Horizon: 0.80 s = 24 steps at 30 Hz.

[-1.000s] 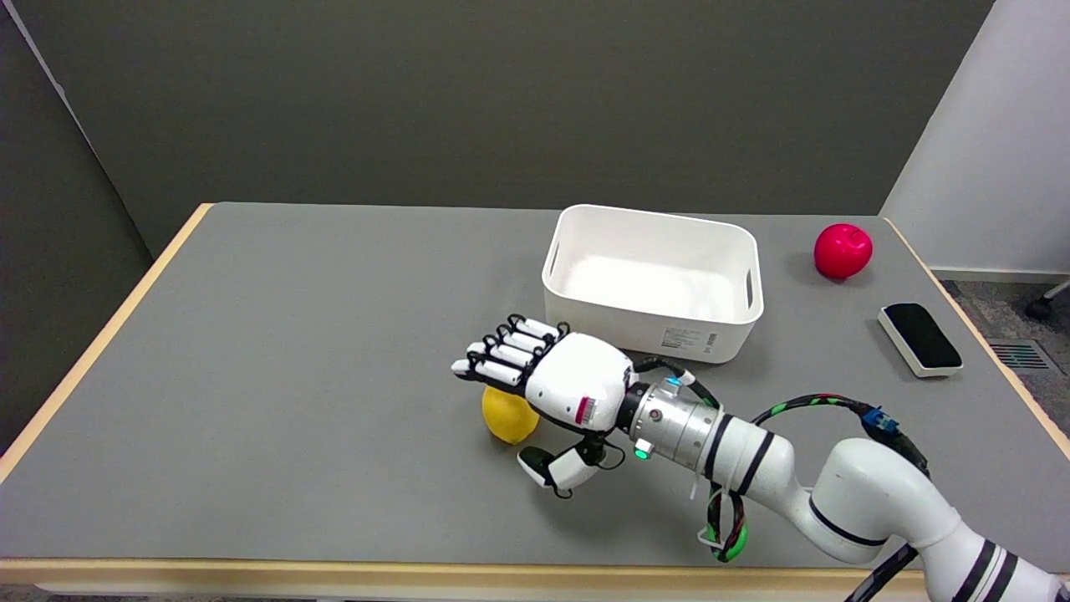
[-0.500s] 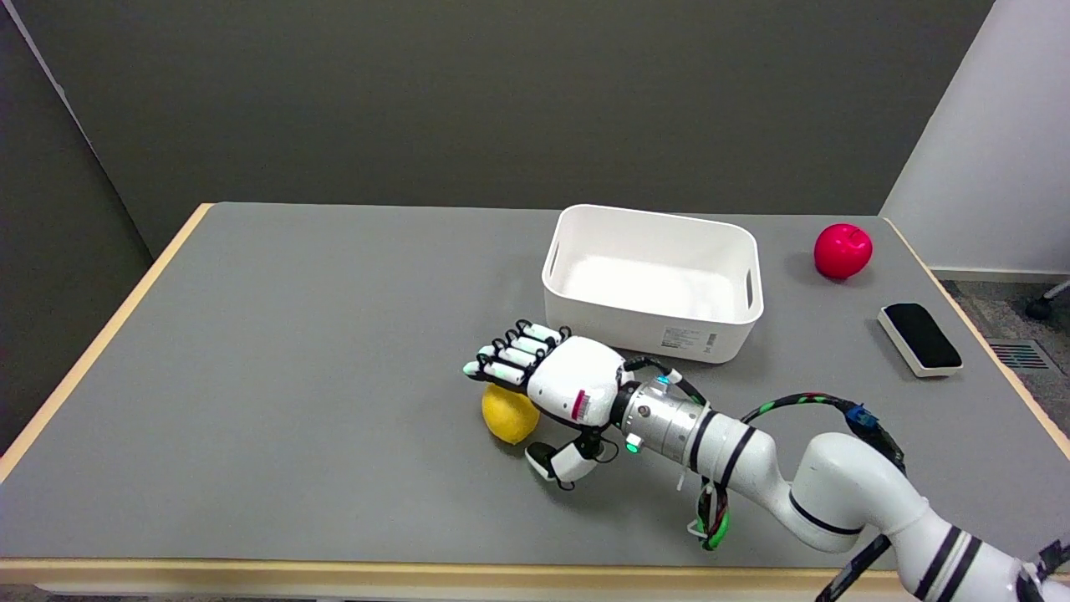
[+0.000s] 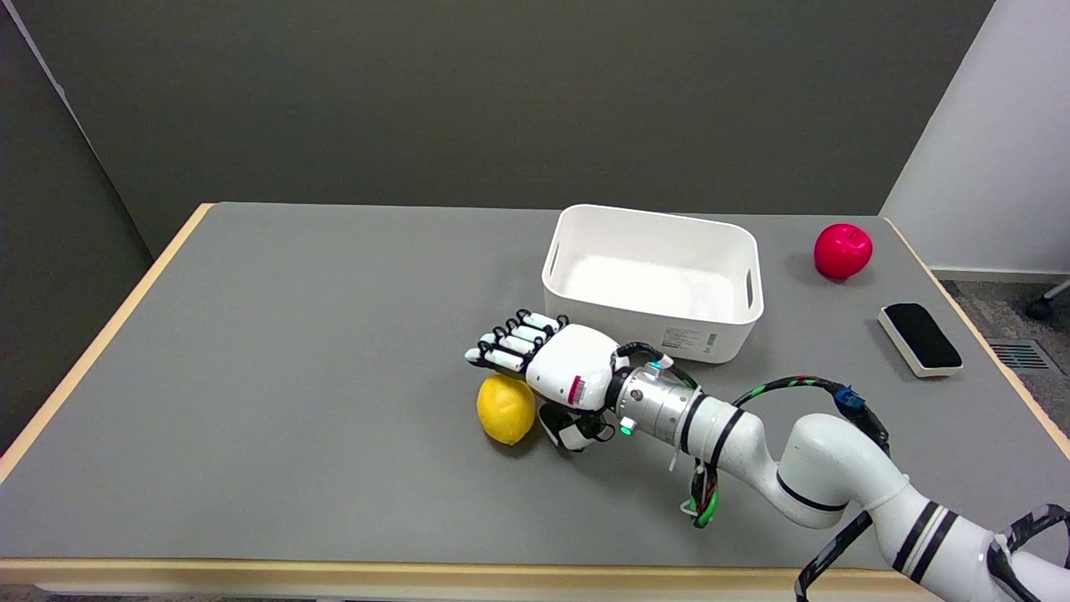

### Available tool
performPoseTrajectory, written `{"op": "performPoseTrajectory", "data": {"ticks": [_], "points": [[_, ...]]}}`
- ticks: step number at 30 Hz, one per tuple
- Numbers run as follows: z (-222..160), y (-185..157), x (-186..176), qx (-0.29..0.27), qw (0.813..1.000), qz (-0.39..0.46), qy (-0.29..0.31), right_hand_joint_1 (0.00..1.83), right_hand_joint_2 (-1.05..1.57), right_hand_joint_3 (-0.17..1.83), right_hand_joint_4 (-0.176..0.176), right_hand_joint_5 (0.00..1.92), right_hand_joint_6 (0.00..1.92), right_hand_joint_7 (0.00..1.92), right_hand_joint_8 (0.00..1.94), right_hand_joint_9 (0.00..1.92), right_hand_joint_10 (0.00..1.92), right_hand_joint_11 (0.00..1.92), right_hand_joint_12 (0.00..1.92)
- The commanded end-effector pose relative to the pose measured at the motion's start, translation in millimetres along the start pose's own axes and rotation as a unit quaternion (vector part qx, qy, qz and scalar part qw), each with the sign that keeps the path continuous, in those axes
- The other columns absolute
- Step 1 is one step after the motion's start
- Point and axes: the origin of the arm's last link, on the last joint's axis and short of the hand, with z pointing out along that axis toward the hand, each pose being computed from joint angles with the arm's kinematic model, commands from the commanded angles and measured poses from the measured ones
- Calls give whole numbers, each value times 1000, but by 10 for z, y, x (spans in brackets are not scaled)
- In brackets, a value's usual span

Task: Pick up the lemon.

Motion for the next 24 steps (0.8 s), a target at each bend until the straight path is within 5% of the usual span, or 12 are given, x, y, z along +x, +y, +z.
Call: {"op": "performPoseTrajectory", "data": {"ticks": [1,9,24], "points": [[64,54,-52,3,1000,-9,-9,1245,782,1110,42,90,318,162,248,150,579,-1,1050],[59,11,-50,11,1000,-4,-5,1313,818,1094,63,194,422,267,311,235,634,62,1116],[-17,-11,-86,12,1000,-4,-13,1193,673,1126,55,114,344,172,259,199,637,34,1084]]}}
